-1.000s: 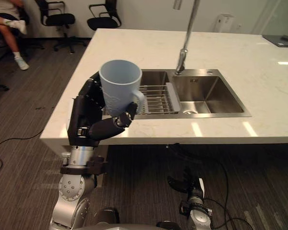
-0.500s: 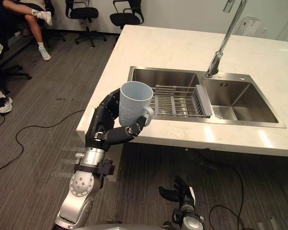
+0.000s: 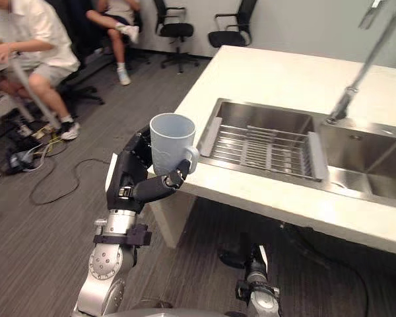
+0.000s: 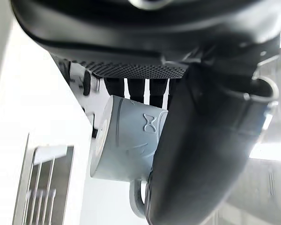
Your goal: Walk over to the sink, pick up the cup, carry it to the dishwasher, place the cup inside the dishwasher, then close the dishwasher door
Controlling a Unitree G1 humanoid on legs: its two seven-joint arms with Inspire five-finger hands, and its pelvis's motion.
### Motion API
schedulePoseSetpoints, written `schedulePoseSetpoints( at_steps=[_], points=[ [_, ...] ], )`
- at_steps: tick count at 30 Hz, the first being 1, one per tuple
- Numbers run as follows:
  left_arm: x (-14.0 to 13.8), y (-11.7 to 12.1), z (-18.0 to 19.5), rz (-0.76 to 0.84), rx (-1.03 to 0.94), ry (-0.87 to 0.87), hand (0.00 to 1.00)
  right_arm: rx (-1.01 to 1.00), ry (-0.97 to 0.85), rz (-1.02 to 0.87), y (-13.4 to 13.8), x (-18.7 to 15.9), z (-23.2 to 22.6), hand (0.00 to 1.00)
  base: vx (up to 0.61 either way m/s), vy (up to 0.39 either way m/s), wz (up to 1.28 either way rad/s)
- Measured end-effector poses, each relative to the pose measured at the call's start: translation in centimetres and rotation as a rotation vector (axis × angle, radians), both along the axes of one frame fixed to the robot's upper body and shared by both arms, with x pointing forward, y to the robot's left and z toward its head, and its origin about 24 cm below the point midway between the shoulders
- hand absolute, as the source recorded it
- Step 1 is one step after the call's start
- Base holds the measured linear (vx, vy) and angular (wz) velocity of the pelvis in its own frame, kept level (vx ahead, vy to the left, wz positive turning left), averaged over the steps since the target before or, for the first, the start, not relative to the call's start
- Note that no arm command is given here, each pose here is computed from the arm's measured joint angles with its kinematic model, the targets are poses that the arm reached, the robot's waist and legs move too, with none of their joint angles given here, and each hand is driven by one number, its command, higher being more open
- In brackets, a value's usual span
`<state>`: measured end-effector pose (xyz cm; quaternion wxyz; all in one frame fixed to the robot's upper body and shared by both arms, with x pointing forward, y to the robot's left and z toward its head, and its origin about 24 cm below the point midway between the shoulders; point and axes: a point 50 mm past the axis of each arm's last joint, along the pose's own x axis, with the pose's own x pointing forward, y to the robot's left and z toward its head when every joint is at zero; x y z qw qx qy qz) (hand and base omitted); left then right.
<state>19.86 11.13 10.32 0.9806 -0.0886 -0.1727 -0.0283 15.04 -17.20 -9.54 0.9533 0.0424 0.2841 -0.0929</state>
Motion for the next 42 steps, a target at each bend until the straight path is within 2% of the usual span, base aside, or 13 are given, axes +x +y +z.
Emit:
schedulePoseSetpoints(
  at_steps=[7, 18, 24, 29, 34, 38, 42],
  points=[
    [-0.2, 0.3, 0.2, 0.026, -0.013, -0.002, 0.30, -0.038, -0.079, -0.007, 0.0, 1.3, 1.4, 0.90, -0.03, -0.050, 0.89],
    [-0.1, 1.0, -1.1, 0.038, 0.003, 0.050, 0.30, -0.058, -0.094, 0.131, 2.7, 3.9, 1.4, 0.90, 0.02, 0.071, 0.41],
    [-0.1, 0.1, -1.0, -0.024, 0.017, 0.042, 0.30, -0.058, -0.037, 0.169, 3.1, 3.6, 0.3, 0.90, 0.19, 0.127, 0.57],
    [0.1, -0.8, -1.5, -0.066, 0.028, 0.061, 0.30, -0.035, -0.015, 0.267, 5.0, 2.9, -0.1, 0.90, 0.20, -0.003, 0.83],
    [0.0, -1.9, -1.3, -0.119, 0.021, 0.053, 0.30, -0.011, -0.074, 0.279, 5.8, 2.5, 1.1, 0.90, 0.23, -0.167, 1.10],
    [-0.3, -3.2, -1.5, -0.162, -0.020, 0.069, 0.30, -0.042, -0.073, 0.266, 4.7, 1.7, 1.2, 0.90, 0.26, -0.226, 0.98],
    [-0.2, -3.4, -1.3, -0.167, -0.054, 0.069, 0.30, -0.053, -0.124, 0.235, 4.5, 2.2, 2.2, 0.90, 0.22, -0.088, 0.46]
  ],
)
